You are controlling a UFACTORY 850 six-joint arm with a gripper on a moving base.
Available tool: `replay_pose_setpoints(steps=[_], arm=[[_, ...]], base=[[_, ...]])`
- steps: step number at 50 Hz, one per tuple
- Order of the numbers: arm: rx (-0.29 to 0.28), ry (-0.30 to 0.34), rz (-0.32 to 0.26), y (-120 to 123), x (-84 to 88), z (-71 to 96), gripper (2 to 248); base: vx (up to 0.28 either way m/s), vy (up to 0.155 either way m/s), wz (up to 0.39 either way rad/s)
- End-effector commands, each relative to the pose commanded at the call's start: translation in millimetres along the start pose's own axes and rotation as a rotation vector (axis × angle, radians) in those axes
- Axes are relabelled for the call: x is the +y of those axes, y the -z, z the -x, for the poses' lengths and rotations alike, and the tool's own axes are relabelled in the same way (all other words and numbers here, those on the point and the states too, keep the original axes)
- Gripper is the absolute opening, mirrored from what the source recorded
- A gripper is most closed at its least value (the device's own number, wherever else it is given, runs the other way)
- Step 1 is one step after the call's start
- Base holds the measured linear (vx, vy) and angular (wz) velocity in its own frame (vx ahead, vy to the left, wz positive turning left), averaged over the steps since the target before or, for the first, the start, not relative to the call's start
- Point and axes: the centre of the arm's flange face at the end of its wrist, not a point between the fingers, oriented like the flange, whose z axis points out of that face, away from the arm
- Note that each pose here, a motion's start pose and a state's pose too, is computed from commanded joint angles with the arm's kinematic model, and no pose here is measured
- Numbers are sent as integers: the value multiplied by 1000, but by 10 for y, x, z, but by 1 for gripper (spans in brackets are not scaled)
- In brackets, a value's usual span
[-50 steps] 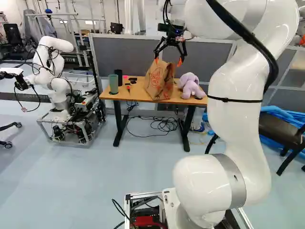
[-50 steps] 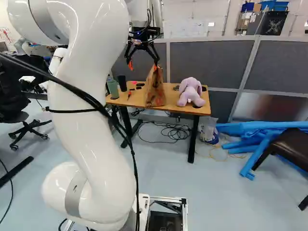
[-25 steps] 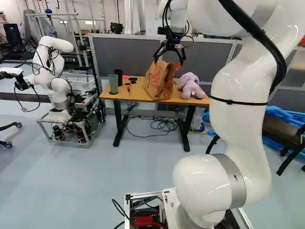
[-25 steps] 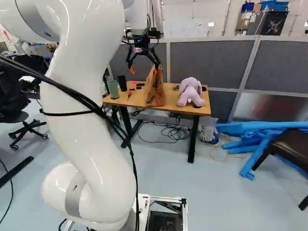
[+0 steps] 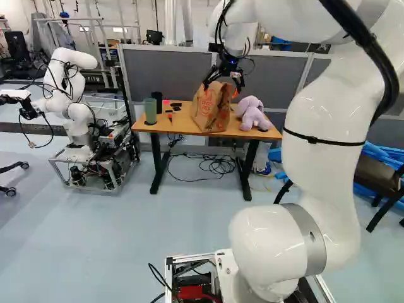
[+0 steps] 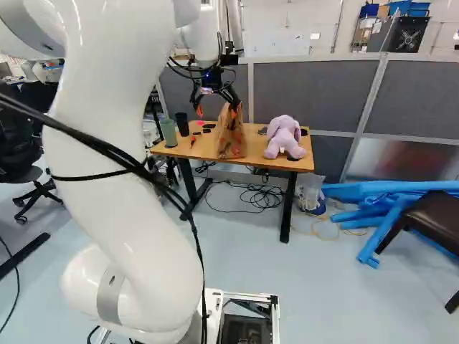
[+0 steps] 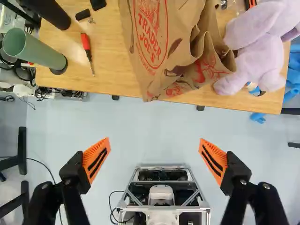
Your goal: Pick up the bag on the ground and place it on the table
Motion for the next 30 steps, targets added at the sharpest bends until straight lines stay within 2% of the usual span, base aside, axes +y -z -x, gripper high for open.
replay_pose_setpoints(steps=[12, 30], arm=[[75, 4, 7, -194, 9, 208, 247], [203, 12, 16, -504, 25, 617, 247]], base=[[0, 0, 0], [0, 0, 0]])
